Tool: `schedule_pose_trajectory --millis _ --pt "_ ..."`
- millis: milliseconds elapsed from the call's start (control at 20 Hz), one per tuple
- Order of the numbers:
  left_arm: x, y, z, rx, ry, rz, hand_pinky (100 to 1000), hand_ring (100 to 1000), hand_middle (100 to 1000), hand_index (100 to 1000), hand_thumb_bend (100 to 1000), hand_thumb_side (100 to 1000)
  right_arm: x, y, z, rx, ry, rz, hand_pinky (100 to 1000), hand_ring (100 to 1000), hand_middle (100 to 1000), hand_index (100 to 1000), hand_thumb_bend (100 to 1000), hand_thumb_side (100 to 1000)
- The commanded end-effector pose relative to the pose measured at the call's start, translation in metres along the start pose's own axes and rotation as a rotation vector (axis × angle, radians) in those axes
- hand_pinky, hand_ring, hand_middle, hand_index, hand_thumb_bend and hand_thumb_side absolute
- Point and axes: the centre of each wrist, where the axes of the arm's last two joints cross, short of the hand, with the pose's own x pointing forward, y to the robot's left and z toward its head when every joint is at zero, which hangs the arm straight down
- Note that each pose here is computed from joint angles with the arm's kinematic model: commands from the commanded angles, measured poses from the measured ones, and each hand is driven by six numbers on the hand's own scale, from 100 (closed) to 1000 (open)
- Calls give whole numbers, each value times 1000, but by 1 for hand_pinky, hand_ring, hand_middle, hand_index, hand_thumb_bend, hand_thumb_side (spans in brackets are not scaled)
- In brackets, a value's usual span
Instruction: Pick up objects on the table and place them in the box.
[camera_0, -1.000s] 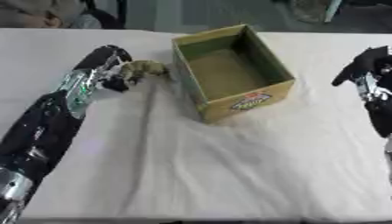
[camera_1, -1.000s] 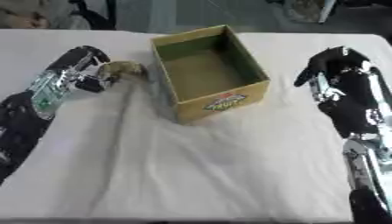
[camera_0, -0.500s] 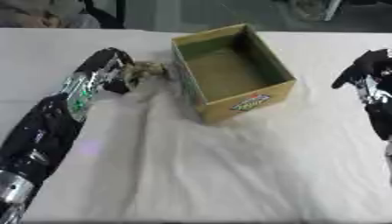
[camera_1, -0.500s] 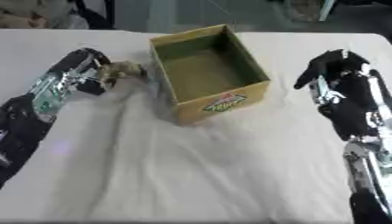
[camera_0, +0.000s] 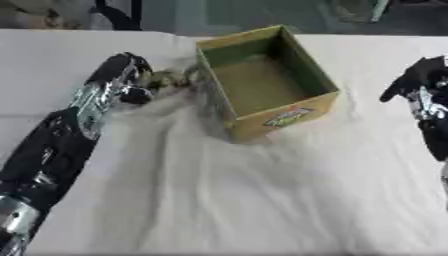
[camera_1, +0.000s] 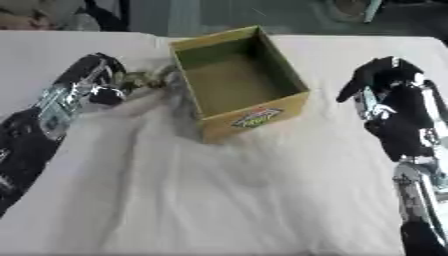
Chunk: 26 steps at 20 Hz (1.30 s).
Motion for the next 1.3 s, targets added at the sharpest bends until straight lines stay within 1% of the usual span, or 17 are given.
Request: schedule_pose_trajectory --millis 50,150,350,600,950,1100,1300 --pt "2 15 -2 70 -18 5 454 300 252 391 100 262 8 -3 -5 6 -28 17 445 464 433 514 100 118" --pt "3 17 -2 107 -21 25 437 263 203 343 100 262 8 -4 -5 5 -28 17 445 464 433 514 100 116" --pt "7 21 -2 147 -33 58 420 241 162 301 100 263 8 -4 -5 3 -27 15 446 464 433 514 100 114" --pt "13 30 -3 180 -50 86 393 218 124 266 100 268 7 -4 -4 2 -26 14 446 464 433 514 100 114" --pt "18 40 -2 212 -66 120 386 204 102 246 100 273 7 -4 -3 0 -24 15 446 464 434 514 100 114" --pt "22 49 -2 227 -82 135 386 202 100 244 100 277 7 -4 -3 -1 -23 15 447 464 434 515 100 113" --pt "29 69 -1 263 -115 173 386 197 100 241 100 288 6 -5 -1 -6 -18 16 447 464 434 515 100 114"
